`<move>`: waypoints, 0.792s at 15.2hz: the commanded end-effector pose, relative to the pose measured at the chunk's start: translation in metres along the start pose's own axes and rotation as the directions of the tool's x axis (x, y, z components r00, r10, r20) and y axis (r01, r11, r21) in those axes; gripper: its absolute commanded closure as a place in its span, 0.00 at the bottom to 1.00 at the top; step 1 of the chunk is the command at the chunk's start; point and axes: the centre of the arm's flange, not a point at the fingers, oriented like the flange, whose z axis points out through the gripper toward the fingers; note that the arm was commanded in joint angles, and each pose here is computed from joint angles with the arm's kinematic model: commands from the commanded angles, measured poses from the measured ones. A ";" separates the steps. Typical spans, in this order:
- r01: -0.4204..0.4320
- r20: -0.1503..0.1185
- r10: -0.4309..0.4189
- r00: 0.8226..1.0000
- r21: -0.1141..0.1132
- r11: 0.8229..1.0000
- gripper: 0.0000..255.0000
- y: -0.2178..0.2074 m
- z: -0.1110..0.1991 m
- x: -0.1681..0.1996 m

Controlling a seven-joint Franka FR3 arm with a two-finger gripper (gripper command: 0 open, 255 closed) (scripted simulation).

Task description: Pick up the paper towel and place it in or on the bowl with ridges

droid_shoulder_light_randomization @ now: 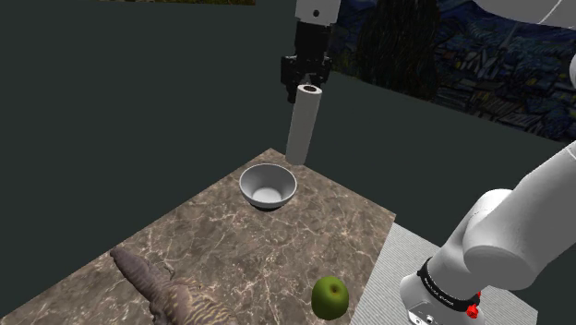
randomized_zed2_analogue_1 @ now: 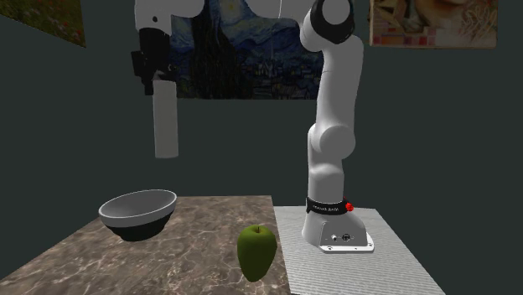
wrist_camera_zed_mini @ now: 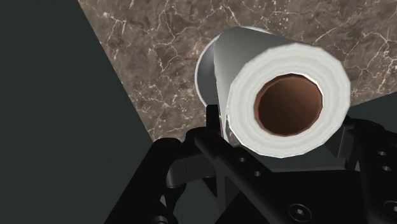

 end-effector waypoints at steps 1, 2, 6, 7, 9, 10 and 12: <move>0.000 0.000 0.000 1.000 0.000 1.000 1.00 -0.012 -0.008 0.022; 0.000 0.000 0.000 1.000 0.000 1.000 1.00 -0.018 -0.012 0.033; 0.000 0.000 0.000 1.000 0.000 1.000 1.00 -0.038 -0.020 0.070; 0.000 0.000 0.000 1.000 0.000 1.000 1.00 -0.037 -0.014 0.070; 0.000 0.000 0.000 1.000 0.000 1.000 1.00 -0.037 -0.004 0.070; 0.000 0.000 0.000 1.000 0.000 1.000 1.00 -0.036 0.002 0.071; 0.000 0.000 0.000 1.000 0.000 1.000 1.00 -0.036 0.012 0.071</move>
